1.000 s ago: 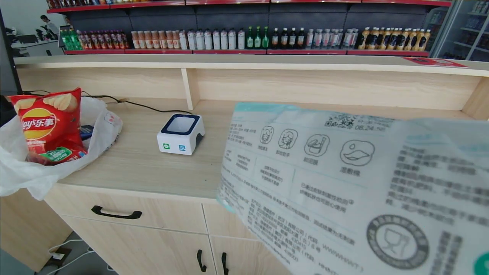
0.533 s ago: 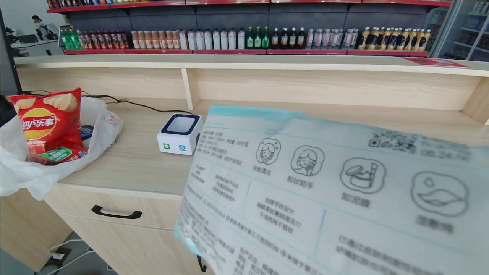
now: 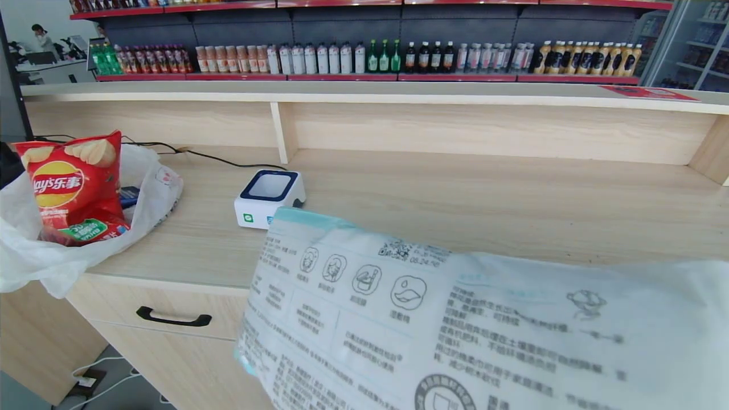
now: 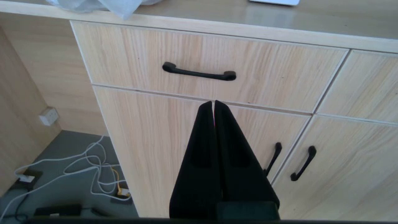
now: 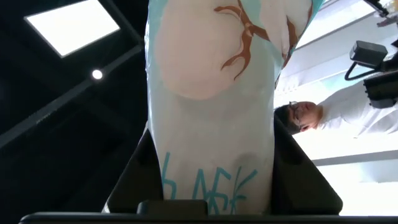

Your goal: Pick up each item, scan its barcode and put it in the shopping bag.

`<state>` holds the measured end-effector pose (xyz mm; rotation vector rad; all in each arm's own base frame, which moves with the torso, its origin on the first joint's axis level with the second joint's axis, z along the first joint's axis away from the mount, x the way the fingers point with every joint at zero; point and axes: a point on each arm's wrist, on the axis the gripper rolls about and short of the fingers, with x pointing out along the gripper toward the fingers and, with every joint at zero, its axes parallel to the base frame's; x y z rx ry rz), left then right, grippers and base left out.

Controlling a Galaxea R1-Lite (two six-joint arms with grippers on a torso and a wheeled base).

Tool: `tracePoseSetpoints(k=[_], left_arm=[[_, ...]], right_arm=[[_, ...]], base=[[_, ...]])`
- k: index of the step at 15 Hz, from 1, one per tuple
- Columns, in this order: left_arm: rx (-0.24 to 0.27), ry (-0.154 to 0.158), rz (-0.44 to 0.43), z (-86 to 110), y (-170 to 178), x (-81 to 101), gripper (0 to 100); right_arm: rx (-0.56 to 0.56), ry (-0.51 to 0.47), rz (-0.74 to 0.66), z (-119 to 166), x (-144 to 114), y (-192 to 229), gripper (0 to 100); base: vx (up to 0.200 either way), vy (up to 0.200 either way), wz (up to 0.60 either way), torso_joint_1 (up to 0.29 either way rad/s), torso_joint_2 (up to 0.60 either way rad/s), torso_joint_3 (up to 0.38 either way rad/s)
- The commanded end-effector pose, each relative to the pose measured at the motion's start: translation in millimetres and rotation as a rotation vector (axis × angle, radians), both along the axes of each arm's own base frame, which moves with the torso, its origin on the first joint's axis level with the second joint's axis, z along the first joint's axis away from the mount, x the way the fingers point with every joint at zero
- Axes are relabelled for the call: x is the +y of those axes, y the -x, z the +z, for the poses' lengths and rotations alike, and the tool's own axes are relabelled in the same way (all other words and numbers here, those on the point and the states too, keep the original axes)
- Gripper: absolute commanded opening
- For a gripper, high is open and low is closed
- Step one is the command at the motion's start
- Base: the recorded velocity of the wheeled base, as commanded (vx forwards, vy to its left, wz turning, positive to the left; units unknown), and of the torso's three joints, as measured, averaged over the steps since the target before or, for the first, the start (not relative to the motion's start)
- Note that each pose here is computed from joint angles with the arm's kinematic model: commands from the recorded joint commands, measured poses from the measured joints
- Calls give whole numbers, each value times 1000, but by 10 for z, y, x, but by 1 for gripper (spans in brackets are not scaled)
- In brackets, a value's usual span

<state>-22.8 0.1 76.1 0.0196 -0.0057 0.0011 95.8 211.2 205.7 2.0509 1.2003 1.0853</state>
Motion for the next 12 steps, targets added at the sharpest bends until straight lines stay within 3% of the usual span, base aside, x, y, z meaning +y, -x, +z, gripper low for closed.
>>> tracePoseSetpoints(k=[1, 6, 12], left_arm=[[0, 0, 0, 0, 0, 0, 0], [0, 0, 0, 0, 0, 0, 0], [0, 0, 0, 0, 0, 0, 0]], right_arm=[[14, -1, -16, -9, 17, -68, 0], [26, -6, -37, -11, 57, -155, 0], [59, -13, -48, -22, -84, -123, 0]], base=[[0, 0, 0, 0, 0, 0], [0, 0, 0, 0, 0, 0], [0, 0, 0, 0, 0, 0]])
